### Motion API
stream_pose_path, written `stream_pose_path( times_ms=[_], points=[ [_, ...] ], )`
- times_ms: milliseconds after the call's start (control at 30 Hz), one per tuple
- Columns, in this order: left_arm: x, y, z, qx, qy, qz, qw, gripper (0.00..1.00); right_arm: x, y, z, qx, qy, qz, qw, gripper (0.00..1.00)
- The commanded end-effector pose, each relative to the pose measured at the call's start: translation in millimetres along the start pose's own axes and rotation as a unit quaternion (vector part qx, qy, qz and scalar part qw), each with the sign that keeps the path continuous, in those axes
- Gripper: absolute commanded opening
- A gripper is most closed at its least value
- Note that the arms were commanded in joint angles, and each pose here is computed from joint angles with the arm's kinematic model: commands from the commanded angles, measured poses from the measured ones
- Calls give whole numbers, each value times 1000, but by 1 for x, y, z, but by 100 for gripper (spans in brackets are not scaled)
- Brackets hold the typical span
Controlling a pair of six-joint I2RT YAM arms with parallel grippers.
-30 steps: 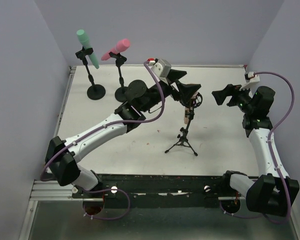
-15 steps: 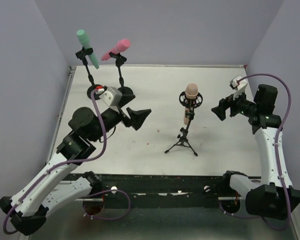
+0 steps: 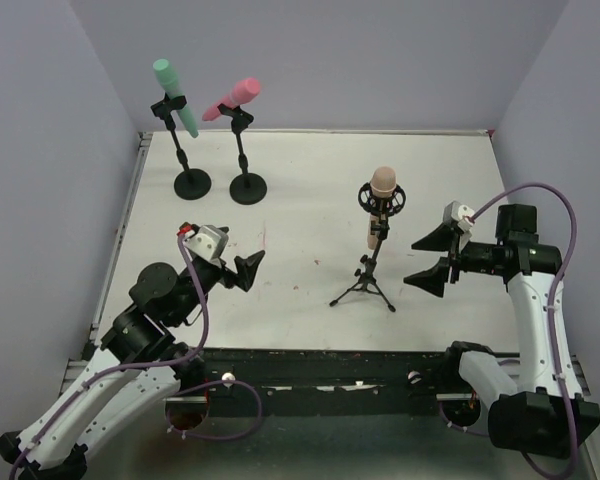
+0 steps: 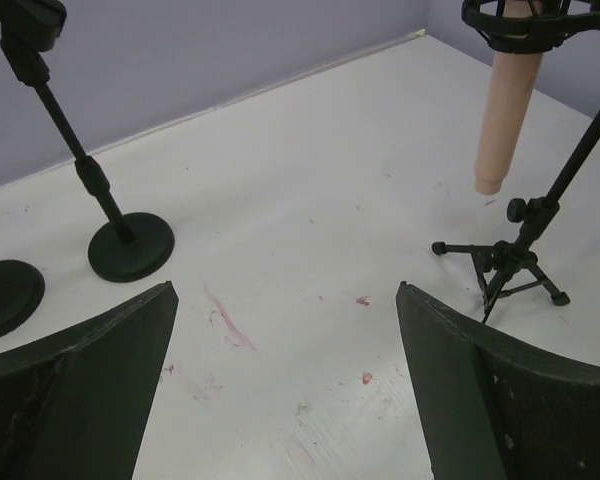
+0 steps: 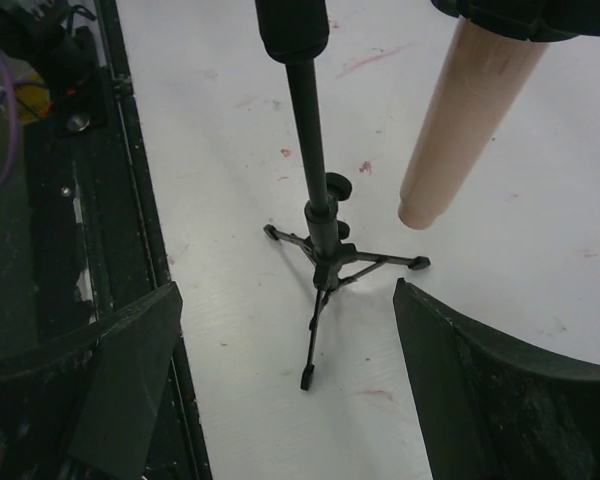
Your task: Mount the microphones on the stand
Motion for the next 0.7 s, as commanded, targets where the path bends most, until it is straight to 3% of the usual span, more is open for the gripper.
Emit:
stream_pose_path(
  times_ms=[0,233,667],
  points=[
    [-6,16,11,13,-33,43,998,98,11,15,12,4,-72,56,996,94],
    [-5,16,9,12,-35,44,998,98,25,3,23,-10,-87,91,992,93],
    [-7,20,9,28,-45,52,997,98,70,-3,29,-15,-53,122,991,86]
  ],
)
Point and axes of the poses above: each gripper's point midway between its finger pads, its own x axis out along the fingers, its own y axis along the line the jaws close on, z = x × y, the point moved 2 cm from there along -x, back along the fingers, and after that the axes turned 3 degrees about -x, right-handed, at the moved point
